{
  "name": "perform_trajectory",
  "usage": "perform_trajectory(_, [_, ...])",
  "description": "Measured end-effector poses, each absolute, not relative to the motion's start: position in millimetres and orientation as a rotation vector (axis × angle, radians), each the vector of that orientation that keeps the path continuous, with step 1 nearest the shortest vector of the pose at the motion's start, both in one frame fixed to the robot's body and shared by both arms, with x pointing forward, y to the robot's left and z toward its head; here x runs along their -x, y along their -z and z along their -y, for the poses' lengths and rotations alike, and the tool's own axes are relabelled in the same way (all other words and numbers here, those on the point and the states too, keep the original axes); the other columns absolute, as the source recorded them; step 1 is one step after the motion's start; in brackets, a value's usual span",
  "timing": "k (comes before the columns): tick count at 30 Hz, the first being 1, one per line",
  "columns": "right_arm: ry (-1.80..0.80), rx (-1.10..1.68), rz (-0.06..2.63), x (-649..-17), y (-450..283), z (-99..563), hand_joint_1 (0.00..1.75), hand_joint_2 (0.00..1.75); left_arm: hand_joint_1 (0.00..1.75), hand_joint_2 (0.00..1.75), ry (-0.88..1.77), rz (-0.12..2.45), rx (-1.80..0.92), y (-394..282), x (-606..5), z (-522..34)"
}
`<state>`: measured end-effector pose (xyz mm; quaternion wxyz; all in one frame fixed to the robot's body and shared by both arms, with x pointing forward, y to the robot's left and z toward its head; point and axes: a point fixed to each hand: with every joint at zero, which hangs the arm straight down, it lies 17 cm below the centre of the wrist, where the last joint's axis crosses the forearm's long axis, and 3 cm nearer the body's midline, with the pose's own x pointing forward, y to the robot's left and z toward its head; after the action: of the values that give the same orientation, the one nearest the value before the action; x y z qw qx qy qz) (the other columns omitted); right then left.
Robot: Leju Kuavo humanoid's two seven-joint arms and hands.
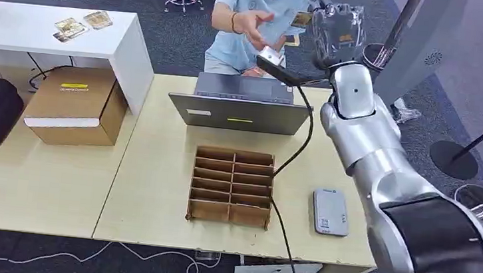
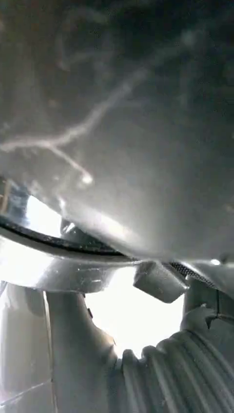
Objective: Pass the card to the sensor for recognition and then transmit it.
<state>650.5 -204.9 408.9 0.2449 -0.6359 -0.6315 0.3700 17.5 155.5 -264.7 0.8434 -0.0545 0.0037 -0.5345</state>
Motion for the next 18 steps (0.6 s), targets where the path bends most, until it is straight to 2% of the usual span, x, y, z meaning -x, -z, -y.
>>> perform_trajectory(11, [-1.049, 1.727, 1.661, -657, -399, 214, 1.75, 1.75, 0.0, 1.75, 1.188, 0.019, 0.131, 265, -18, -156])
perform_trajectory(18, [-1.105, 1.685, 1.603, -663, -386, 215, 1.75, 1.75, 0.0, 1.75, 1.313, 0.055, 0.157, 265, -24, -160])
